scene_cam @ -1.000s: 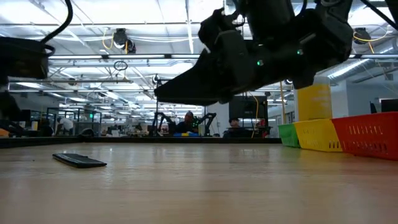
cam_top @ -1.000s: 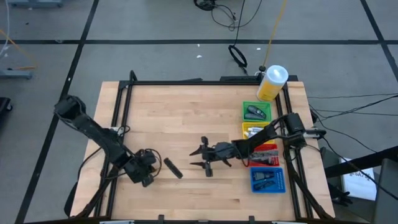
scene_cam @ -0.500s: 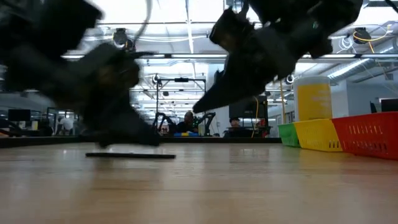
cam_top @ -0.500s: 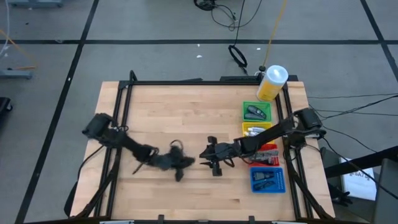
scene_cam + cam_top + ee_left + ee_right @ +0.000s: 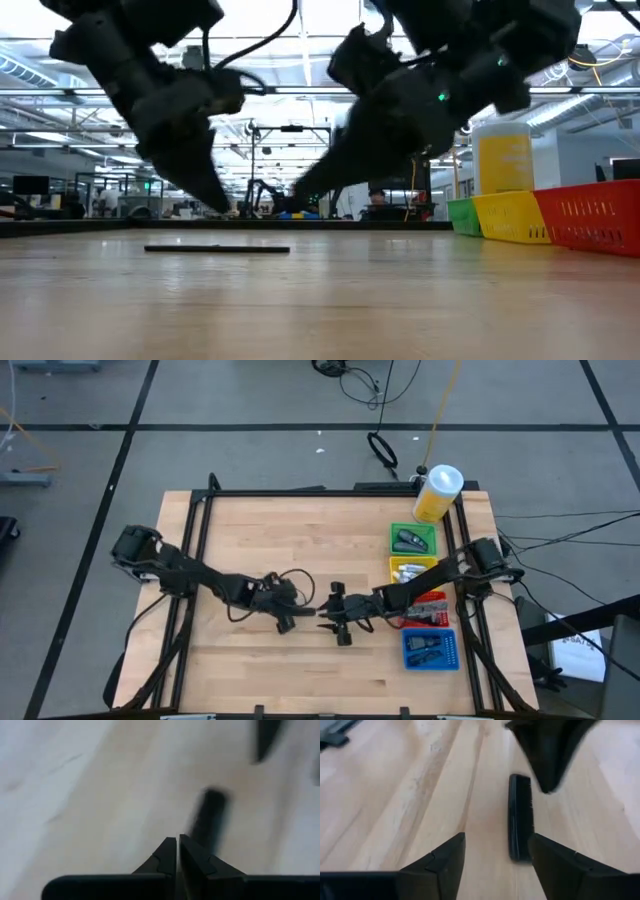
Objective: Pick & Place Travel size toiletries
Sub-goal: Put the black comb into the red basket
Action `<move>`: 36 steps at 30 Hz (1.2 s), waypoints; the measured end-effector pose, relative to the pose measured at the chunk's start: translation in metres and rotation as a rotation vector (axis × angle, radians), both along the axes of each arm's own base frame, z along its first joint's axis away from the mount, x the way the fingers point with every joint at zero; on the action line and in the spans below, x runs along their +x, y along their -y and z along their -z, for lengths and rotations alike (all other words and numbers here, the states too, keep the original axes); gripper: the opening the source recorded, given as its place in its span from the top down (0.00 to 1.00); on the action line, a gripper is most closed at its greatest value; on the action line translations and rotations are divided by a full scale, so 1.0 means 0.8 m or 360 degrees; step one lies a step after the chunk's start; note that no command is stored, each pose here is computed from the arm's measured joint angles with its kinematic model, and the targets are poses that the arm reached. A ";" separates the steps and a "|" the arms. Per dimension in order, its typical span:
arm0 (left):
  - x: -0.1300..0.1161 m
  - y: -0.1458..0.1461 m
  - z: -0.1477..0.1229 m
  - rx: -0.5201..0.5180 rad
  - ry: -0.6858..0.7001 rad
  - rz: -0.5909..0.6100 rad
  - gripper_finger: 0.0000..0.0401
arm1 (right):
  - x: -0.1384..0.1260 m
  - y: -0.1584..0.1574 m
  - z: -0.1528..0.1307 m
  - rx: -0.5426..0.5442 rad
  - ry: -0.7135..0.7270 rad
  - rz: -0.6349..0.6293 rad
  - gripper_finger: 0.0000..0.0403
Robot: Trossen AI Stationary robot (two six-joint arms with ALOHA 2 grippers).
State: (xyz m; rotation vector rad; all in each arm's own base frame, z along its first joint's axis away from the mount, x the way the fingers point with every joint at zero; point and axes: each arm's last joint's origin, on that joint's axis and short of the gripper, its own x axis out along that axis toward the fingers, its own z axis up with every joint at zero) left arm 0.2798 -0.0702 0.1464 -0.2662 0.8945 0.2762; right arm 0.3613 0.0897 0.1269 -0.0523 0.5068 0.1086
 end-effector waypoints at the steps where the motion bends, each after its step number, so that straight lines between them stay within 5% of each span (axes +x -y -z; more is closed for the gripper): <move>1: -0.004 -0.005 0.001 0.0027 -0.0054 -0.0025 0.95 | 0.003 0.001 0.005 -0.0004 0.0031 -0.0001 0.46; 7: -0.011 -0.032 0.028 -0.0015 -0.0047 0.0030 0.99 | 0.037 0.007 0.036 -0.0040 0.0075 0.0022 0.41; 13: -0.017 -0.035 0.054 -0.0176 0.0070 0.0200 0.99 | 0.060 0.013 0.046 -0.0269 -0.0046 0.0052 0.44; 27: -0.008 -0.027 0.096 -0.0217 0.0160 0.0267 0.99 | 0.057 0.021 0.052 -0.0674 -0.0171 0.0065 0.46; 36: -0.008 -0.027 0.096 -0.0207 0.0163 0.0294 0.99 | 0.053 0.018 0.036 -0.0738 -0.0173 0.0039 0.48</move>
